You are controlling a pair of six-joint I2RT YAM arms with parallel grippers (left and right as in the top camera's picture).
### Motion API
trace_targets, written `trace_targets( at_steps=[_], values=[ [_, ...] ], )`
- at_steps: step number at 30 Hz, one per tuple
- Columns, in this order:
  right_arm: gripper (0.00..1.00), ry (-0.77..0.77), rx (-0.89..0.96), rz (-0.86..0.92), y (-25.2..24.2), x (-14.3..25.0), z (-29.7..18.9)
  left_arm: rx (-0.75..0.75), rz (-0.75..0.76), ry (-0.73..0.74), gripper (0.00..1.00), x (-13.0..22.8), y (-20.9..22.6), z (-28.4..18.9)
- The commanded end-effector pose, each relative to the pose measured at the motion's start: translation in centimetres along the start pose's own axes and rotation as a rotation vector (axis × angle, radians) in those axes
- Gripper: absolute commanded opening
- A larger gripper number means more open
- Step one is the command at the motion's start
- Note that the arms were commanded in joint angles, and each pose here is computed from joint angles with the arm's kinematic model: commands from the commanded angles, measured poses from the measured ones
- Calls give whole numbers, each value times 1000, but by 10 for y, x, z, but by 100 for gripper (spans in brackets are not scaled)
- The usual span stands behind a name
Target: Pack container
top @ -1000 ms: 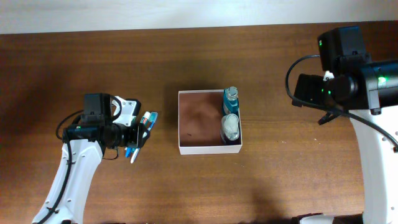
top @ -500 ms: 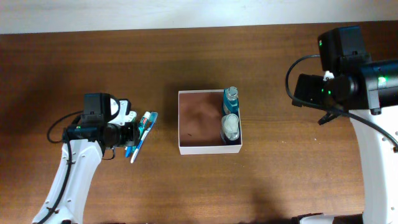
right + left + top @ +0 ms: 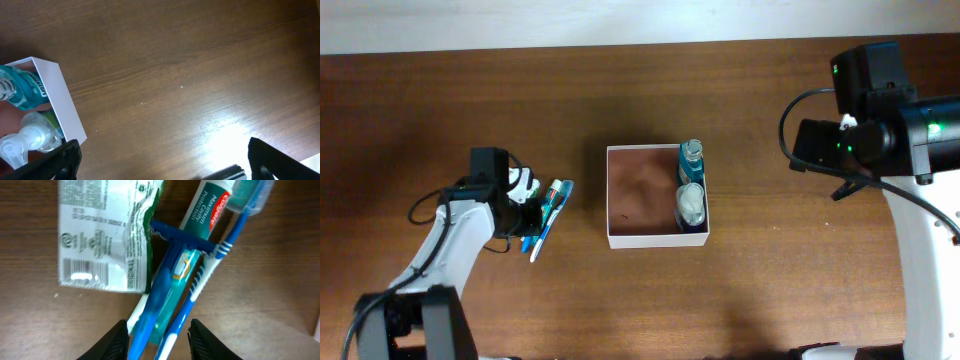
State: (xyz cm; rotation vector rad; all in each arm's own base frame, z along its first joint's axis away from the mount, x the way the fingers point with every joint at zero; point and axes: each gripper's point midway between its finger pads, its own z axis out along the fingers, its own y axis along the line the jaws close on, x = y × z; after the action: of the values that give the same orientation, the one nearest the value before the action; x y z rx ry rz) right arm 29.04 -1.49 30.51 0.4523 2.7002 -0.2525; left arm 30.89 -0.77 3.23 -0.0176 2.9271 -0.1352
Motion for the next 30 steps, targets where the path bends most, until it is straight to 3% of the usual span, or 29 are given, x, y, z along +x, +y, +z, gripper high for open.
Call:
trace_targets(
  at_steps=[1,14,30],
  values=[
    [98,-13,14,10,-4,-3,-1,-8,-5,16,39,0,2,10],
    [98,-13,14,10,-4,-3,-1,-8,-3,-7,34,-7,3,14],
    [98,-13,14,10,-4,-3,-1,-15,-4,10,34,-6,5,23]
  ],
)
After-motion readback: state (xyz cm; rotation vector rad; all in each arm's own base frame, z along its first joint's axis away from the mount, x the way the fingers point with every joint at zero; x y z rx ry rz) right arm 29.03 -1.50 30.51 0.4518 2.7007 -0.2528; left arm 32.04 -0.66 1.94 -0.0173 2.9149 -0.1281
